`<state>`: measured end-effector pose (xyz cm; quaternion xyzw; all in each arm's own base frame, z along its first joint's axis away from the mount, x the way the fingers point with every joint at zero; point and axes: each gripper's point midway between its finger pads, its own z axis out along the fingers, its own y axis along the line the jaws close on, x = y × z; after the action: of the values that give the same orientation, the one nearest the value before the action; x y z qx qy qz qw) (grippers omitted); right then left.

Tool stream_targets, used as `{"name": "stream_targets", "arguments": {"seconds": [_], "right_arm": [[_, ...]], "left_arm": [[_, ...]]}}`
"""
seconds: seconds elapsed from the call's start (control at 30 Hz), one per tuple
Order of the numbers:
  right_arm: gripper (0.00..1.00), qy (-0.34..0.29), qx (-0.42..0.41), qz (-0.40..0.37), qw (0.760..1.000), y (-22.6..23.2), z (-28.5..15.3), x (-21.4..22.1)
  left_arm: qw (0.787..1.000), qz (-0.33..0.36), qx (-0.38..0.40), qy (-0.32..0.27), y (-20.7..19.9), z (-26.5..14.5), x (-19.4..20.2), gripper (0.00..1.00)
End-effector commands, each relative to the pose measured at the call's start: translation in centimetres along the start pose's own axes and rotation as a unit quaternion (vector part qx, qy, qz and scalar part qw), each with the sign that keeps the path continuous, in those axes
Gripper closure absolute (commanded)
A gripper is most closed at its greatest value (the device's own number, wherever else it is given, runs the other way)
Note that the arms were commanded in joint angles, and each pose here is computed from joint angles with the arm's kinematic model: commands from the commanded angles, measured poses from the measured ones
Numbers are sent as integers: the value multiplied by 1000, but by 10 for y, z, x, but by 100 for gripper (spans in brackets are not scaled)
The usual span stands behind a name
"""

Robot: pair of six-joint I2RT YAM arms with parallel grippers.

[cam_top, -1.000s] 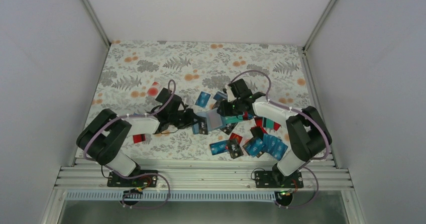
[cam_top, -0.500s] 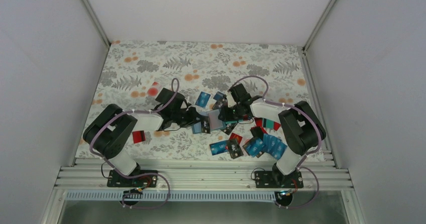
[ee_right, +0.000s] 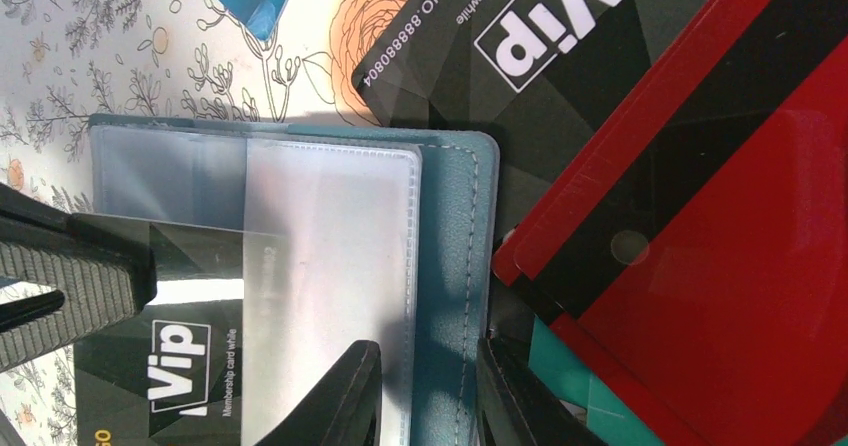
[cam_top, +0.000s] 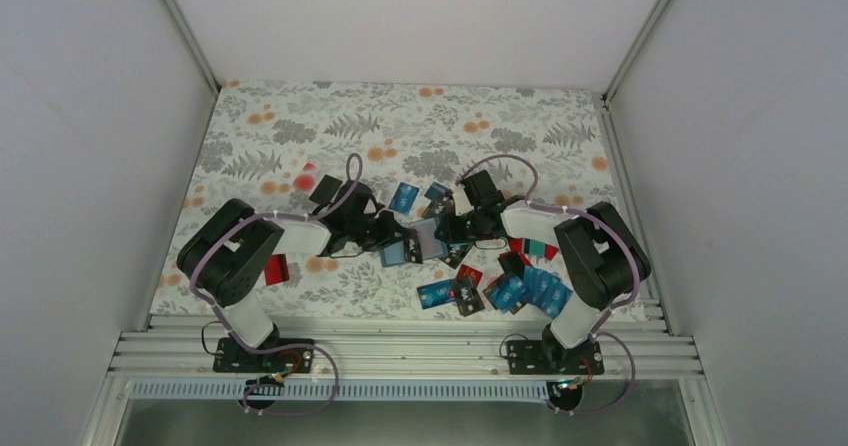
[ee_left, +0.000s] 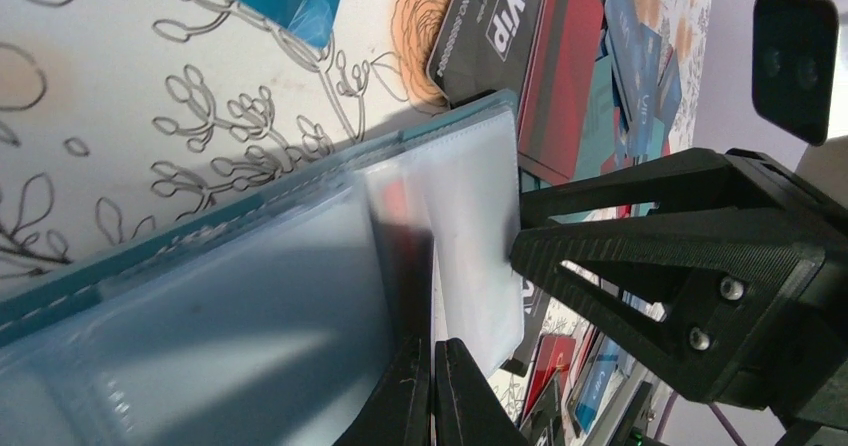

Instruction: Put the credit cards into the card holder

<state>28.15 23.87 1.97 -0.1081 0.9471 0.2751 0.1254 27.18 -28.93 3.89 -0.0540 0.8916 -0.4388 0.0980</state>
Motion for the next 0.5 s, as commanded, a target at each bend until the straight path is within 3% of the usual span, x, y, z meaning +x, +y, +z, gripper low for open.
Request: {"name": "stream_targets", "arguments": {"seconds": [0.0,0.47], "right_arm": [[74,35,19,9,999,-15,7,26],[75,42,14,16,999,-16,6,34]], "left_arm": [[1000,14,5,-5,-5,5,-10,98],[1000,3,12,-17,-2,10,-16,98]]}}
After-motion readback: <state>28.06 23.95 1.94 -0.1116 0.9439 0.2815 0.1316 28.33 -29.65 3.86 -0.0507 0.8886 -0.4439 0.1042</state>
